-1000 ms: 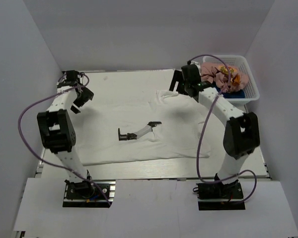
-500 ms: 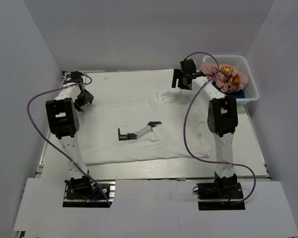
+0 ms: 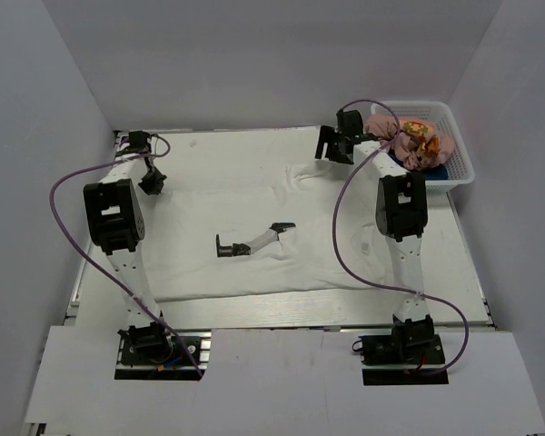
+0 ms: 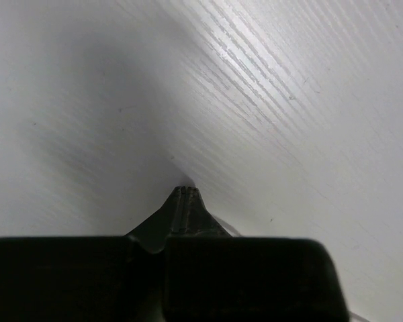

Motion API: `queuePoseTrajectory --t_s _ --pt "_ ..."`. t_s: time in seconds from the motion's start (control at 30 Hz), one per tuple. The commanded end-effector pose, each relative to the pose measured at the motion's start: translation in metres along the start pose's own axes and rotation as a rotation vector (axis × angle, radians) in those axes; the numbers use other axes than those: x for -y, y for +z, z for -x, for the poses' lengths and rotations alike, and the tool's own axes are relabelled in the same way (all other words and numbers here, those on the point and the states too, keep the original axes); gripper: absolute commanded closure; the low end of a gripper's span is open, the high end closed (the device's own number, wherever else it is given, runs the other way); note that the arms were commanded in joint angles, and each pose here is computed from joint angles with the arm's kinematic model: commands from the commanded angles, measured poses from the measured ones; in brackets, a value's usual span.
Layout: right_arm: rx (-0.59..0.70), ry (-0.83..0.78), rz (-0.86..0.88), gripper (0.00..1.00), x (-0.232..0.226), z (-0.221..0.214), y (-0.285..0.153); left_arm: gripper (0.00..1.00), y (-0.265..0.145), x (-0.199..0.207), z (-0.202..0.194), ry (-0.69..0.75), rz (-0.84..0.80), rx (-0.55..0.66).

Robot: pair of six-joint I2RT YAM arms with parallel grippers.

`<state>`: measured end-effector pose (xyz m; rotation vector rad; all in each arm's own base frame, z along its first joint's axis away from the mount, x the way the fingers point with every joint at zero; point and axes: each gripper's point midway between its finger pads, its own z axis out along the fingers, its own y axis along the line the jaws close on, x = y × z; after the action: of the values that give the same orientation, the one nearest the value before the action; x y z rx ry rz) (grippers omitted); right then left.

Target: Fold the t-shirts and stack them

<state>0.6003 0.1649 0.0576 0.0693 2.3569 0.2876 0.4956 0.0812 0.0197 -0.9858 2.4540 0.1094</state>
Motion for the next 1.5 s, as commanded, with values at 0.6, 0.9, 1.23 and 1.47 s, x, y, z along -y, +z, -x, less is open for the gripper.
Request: queuePoseTrajectory --t_s 0.6,0.9,1.23,1.47 --pt "0.114 0.071 0.165 1.00 -0.037 0.037 -0.038 1.00 -0.059 0.020 0.006 0.047 -0.224 0.167" --pt "0.156 -0.010 0.267 1.00 -0.051 0.034 -0.114 1.00 -0.114 -0.006 -0.003 0.008 -0.242 0.254" --pt "0.131 0.066 0.185 1.00 -0.015 -0.041 -0.194 1.00 -0.146 -0.068 -0.066 -0.264 -0.147 0.223" --pt "0.138 0.123 0.067 1.00 0.021 -0.099 -0.244 1.00 -0.162 -0.135 -0.096 -0.455 0.100 0.258"
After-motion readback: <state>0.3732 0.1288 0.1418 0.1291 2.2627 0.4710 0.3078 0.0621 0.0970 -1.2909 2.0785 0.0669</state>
